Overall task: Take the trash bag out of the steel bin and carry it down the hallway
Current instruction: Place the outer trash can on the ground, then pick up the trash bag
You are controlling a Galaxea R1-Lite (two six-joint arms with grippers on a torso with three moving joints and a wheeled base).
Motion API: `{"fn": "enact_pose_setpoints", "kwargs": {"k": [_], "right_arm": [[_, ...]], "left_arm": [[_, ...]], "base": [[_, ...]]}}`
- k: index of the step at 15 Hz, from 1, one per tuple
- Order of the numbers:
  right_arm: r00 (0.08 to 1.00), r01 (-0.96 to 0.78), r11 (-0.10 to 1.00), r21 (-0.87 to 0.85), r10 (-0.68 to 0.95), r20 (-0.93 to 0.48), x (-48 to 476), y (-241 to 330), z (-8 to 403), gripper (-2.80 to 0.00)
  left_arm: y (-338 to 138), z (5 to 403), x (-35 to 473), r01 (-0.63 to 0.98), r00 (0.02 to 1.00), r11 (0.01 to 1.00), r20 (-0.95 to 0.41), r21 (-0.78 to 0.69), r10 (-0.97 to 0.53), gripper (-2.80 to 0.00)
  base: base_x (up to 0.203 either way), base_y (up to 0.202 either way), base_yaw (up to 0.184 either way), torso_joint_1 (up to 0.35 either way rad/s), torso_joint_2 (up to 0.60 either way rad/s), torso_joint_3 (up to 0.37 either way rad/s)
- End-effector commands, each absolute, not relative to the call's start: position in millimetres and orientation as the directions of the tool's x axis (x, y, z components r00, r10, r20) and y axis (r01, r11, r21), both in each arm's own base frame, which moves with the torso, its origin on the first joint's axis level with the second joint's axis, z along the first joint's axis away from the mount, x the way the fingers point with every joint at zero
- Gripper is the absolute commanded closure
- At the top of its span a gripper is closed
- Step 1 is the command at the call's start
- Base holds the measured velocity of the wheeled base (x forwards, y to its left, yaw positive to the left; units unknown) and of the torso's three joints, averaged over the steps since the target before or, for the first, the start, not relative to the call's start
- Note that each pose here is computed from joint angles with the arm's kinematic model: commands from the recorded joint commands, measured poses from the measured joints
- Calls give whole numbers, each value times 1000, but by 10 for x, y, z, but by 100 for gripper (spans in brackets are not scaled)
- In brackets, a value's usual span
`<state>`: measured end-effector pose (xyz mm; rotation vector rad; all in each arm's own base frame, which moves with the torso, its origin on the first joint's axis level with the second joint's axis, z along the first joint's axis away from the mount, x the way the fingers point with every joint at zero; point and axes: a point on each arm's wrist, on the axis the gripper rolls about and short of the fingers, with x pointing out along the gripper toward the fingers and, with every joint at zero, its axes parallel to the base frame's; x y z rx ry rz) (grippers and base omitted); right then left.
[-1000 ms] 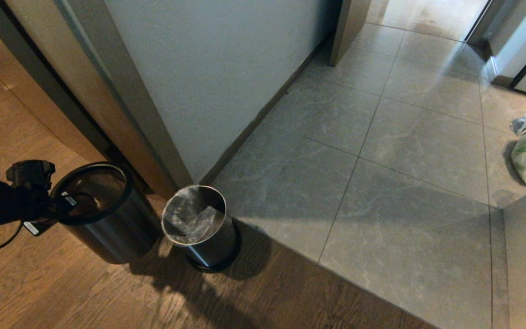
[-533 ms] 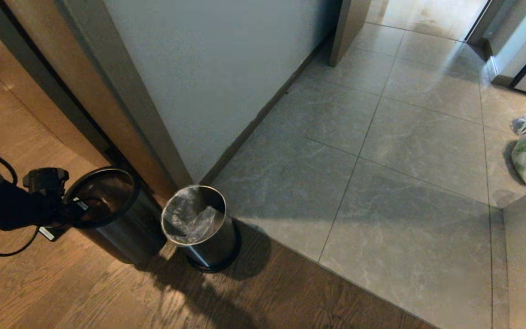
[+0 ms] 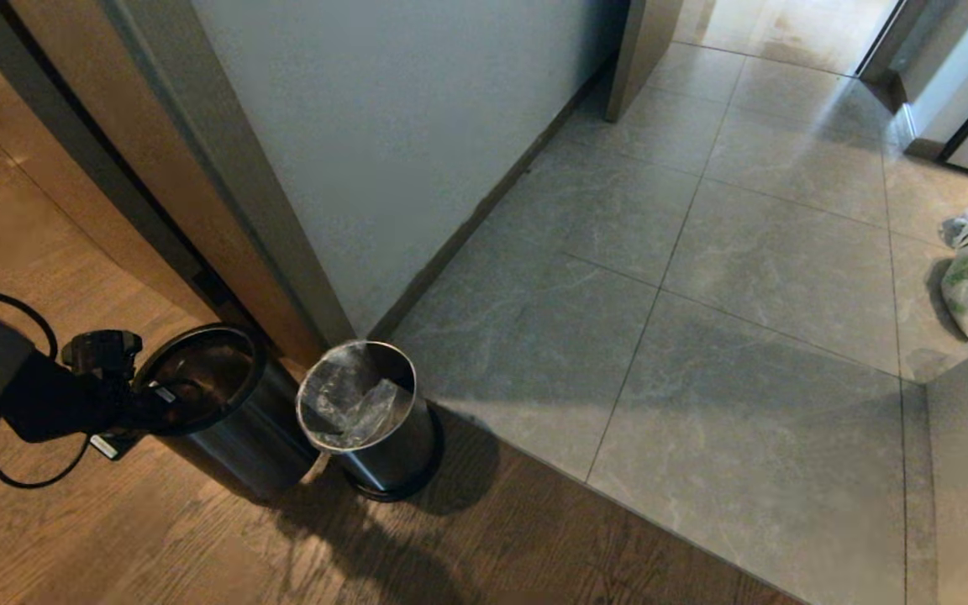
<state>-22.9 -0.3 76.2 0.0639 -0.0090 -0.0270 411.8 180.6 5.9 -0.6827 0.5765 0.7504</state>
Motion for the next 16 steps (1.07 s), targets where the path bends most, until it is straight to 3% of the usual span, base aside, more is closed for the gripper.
{"fn": "enact_pose_setpoints", "kwargs": {"k": [1, 3, 4, 5, 9, 14, 15, 16], "right_arm": [[1000, 27, 998, 65, -28, 8, -228, -3, 758, 0], [1000, 27, 998, 65, -28, 8, -228, -3, 758, 0], [1000, 27, 998, 65, -28, 8, -228, -3, 758, 0], [1000, 27, 998, 65, -28, 8, -228, -3, 758, 0], [1000, 27, 998, 65, -28, 8, -228, -3, 758, 0], [1000, 27, 998, 65, -28, 8, -228, -3, 758, 0], [1000, 26, 998, 65, -26, 8, -228, -2, 758, 0], [1000, 27, 998, 65, -28, 8, -228, -3, 758, 0]], "left_arm": [[1803, -83, 4108, -775, 586, 535, -700, -337, 409, 0], [1798, -119, 4103, -771, 587, 538, -708, -340, 393, 0], [1796, -97, 4102, -767, 592, 541, -705, -345, 390, -69], [1799, -77, 4107, -766, 596, 541, -700, -348, 394, -280], [1806, 39, 4141, -744, 635, 550, -655, -378, 409, -280], [1583, 601, 4039, -686, 706, 598, -580, -415, 407, -280], [1513, 704, 4009, -672, 719, 611, -568, -419, 401, 0], [1421, 797, 3989, -654, 734, 628, -555, -422, 391, 0]], "base": [[0, 0, 0, 0, 0, 0], [0, 0, 0, 0, 0, 0], [0, 0, 0, 0, 0, 0], [0, 0, 0, 0, 0, 0], [0, 0, 0, 0, 0, 0], [0, 0, 0, 0, 0, 0], [0, 0, 0, 0, 0, 0], [0, 0, 0, 0, 0, 0]]}}
